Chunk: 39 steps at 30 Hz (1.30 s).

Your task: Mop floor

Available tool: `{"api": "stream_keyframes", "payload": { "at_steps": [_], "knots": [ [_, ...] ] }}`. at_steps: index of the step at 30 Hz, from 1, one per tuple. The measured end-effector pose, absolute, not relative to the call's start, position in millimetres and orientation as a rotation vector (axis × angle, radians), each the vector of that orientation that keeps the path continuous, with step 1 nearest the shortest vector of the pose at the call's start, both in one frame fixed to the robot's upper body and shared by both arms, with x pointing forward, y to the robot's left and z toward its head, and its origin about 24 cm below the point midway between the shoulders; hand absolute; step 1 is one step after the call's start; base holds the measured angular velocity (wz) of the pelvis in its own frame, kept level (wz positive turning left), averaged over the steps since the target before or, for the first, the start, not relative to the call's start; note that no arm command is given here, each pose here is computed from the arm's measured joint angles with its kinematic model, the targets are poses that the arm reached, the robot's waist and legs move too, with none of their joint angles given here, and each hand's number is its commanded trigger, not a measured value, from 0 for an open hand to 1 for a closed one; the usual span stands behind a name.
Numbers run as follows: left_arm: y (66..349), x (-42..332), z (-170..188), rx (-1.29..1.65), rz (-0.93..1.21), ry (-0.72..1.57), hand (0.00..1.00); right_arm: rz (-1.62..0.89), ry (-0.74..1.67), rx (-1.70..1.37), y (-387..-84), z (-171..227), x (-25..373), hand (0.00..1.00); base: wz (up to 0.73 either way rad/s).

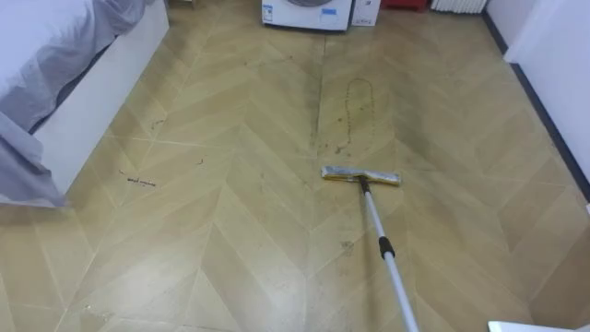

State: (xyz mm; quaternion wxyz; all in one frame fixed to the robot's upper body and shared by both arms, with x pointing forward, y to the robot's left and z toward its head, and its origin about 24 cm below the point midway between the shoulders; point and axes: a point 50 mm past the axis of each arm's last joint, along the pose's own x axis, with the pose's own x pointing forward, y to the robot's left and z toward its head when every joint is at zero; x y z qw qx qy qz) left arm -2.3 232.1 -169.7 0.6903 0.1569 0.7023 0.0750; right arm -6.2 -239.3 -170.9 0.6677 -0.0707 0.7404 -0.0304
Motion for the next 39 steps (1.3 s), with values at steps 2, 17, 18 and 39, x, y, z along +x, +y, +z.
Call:
{"api": "stream_keyframes", "payload": {
  "at_steps": [2,17,18,39],
  "knots": [
    [232,-2,-170,0.35,0.167,1.571,0.0,-0.069,1.671,-0.159,-239,-171,-6,1.0,0.0],
    [231,-6,-170,0.311,0.175,1.587,0.0,-0.076,1.687,-0.138,-239,-171,-7,1.0,0.0],
    [232,-5,-170,0.31,0.177,1.583,0.0,-0.076,1.686,-0.138,-239,-171,-7,1.0,0.0],
    [229,26,-170,0.375,0.14,1.527,0.0,-0.093,1.647,-0.167,-241,-170,18,1.0,-0.01]
  ]
}}
